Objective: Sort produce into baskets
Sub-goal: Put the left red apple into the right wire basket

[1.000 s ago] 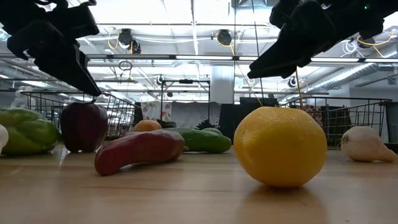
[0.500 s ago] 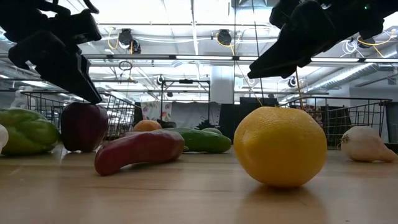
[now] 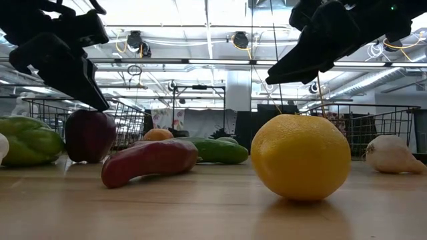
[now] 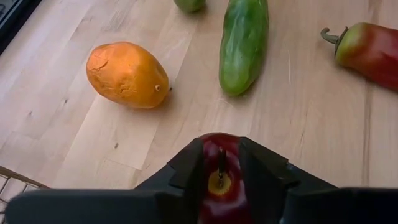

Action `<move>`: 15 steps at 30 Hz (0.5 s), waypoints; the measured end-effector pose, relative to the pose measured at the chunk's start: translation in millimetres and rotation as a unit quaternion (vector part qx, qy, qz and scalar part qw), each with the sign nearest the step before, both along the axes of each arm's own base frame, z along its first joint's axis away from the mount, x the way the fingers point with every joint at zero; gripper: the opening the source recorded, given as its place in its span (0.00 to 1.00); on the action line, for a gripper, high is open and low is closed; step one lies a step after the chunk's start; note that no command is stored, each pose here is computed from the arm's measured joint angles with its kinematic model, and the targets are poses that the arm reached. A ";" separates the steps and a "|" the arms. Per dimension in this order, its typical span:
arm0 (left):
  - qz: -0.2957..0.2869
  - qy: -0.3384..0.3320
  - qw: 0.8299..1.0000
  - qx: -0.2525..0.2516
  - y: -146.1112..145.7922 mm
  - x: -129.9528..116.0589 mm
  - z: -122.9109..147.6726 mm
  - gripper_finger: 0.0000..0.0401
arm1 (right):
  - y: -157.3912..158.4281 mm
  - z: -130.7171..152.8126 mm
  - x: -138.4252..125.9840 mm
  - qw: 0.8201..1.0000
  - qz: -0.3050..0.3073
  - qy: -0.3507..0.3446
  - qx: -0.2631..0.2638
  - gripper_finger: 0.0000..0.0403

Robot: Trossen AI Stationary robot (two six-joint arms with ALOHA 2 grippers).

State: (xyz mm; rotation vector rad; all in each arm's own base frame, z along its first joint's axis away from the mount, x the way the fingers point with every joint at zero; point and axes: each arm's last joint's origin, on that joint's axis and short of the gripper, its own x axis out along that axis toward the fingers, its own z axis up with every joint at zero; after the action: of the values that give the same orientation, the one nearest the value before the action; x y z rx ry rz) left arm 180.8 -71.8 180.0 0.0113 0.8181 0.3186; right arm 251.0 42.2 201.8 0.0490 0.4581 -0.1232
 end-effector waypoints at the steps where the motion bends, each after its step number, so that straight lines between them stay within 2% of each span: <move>1: 0.000 0.001 1.000 0.000 0.0 -0.1 -0.1 0.23 | 0.0 0.0 0.0 1.000 0.000 0.000 0.000 0.53; 8: 0.000 0.003 1.000 0.002 0.3 -0.5 -0.4 0.04 | 0.0 0.0 0.0 1.000 0.000 0.000 0.000 0.53; 15: 0.000 0.003 1.000 0.002 0.3 -0.5 -0.3 0.03 | 0.0 0.0 0.0 1.000 0.000 0.000 0.000 0.53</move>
State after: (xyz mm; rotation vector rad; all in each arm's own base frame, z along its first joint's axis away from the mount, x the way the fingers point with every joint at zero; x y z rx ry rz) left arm 180.3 -71.5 179.7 0.0162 0.8236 0.3201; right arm 251.0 42.2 201.8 0.0486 0.4581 -0.1231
